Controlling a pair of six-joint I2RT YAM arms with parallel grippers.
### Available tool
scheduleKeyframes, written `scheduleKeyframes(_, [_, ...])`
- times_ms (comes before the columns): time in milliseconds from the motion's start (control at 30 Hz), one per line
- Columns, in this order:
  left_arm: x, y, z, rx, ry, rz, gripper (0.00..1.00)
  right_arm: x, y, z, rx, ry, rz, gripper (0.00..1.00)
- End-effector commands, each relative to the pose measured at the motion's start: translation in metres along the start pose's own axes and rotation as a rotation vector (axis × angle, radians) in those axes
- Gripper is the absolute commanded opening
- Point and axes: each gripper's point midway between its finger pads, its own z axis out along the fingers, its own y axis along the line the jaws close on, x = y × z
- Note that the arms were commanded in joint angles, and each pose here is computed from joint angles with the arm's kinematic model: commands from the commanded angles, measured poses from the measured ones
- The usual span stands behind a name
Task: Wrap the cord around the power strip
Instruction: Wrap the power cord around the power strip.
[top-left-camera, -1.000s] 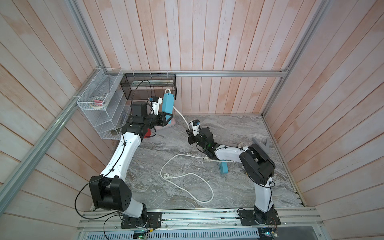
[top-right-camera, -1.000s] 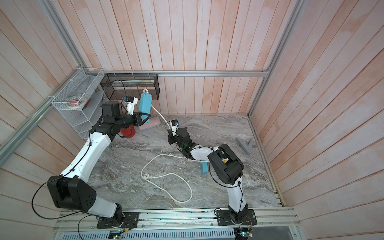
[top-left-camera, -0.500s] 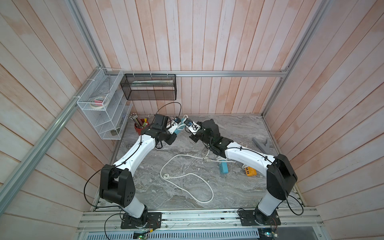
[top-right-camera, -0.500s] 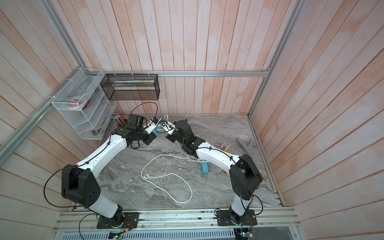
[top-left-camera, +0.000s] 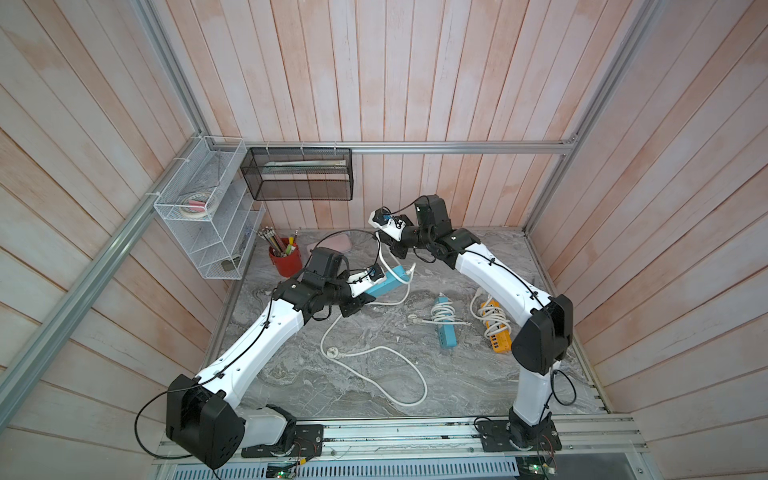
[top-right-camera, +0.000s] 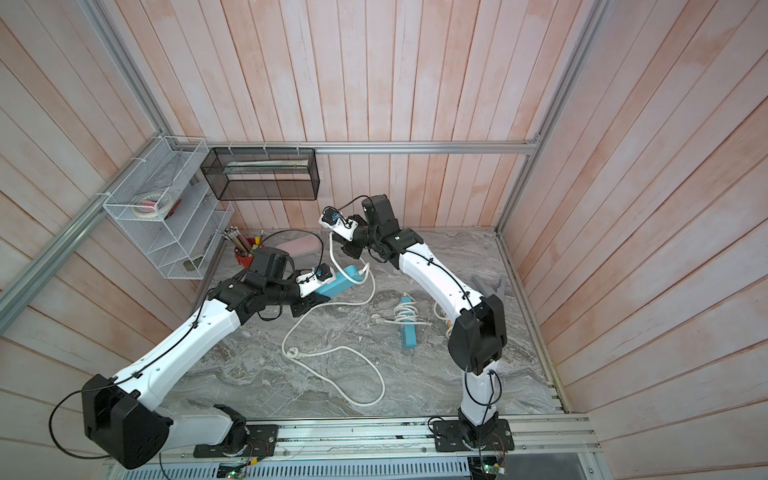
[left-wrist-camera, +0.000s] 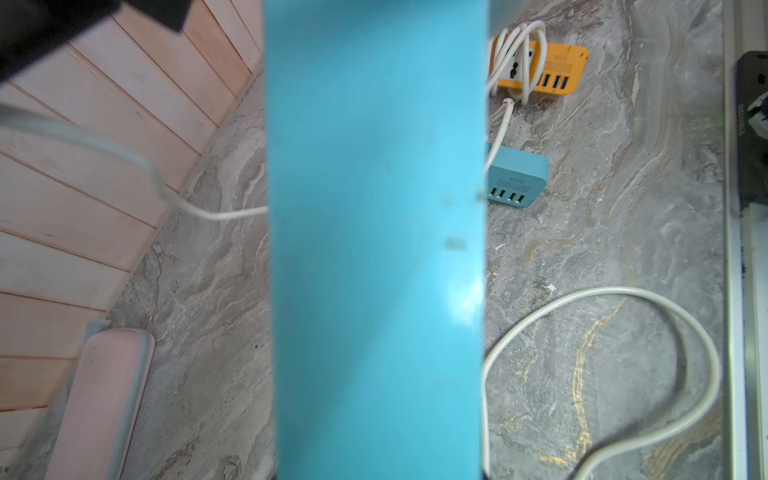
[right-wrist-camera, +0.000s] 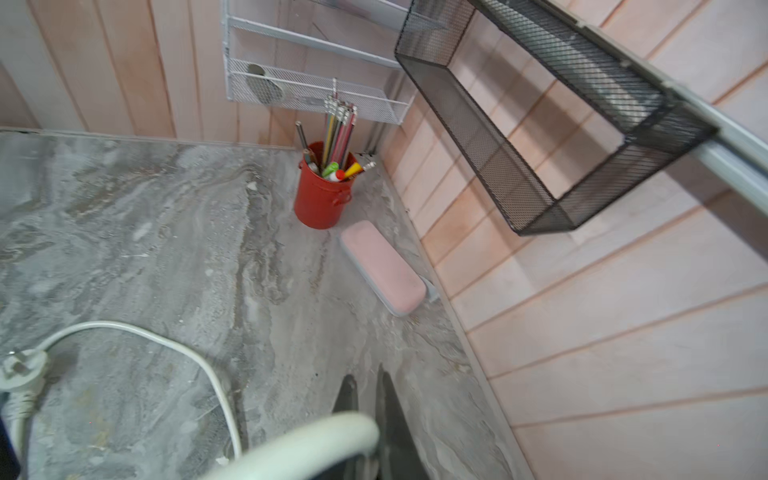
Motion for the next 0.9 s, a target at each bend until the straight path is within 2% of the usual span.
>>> scheduleKeyframes(0, [-0.058,-0.027,-0.024,0.074,-0.259,0.151,0.0,0.012,-0.019,0.003,-0.102,-0.105,0.168,0.2])
scheduleKeyframes(67, [-0.072,-0.019,-0.035,0.026,-0.325,0.135,0.0,0.01,-0.017,0.007,-0.129,-0.184,0.227,0.33])
scheduleKeyframes(133, [-0.079,-0.009,-0.044,-0.013,-0.364,0.097,0.0,0.01,-0.017,0.009,-0.114,-0.258,0.274,0.4])
scheduleKeyframes(367, [-0.09,0.02,-0.058,-0.082,-0.375,-0.007,0.0,0.028,-0.045,0.03,0.035,-0.399,0.492,0.63])
scheduleKeyframes(533, [-0.093,0.03,-0.057,-0.066,-0.352,-0.073,0.0,0.032,-0.03,0.049,0.063,-0.478,0.572,0.69])
scheduleKeyframes(667, [-0.087,0.039,-0.057,-0.061,-0.311,-0.147,0.0,0.051,-0.017,0.03,0.11,-0.502,0.594,0.7])
scheduleKeyframes(867, [-0.09,0.049,-0.056,-0.055,-0.295,-0.247,0.0,0.087,-0.008,0.034,0.171,-0.403,0.595,0.72])
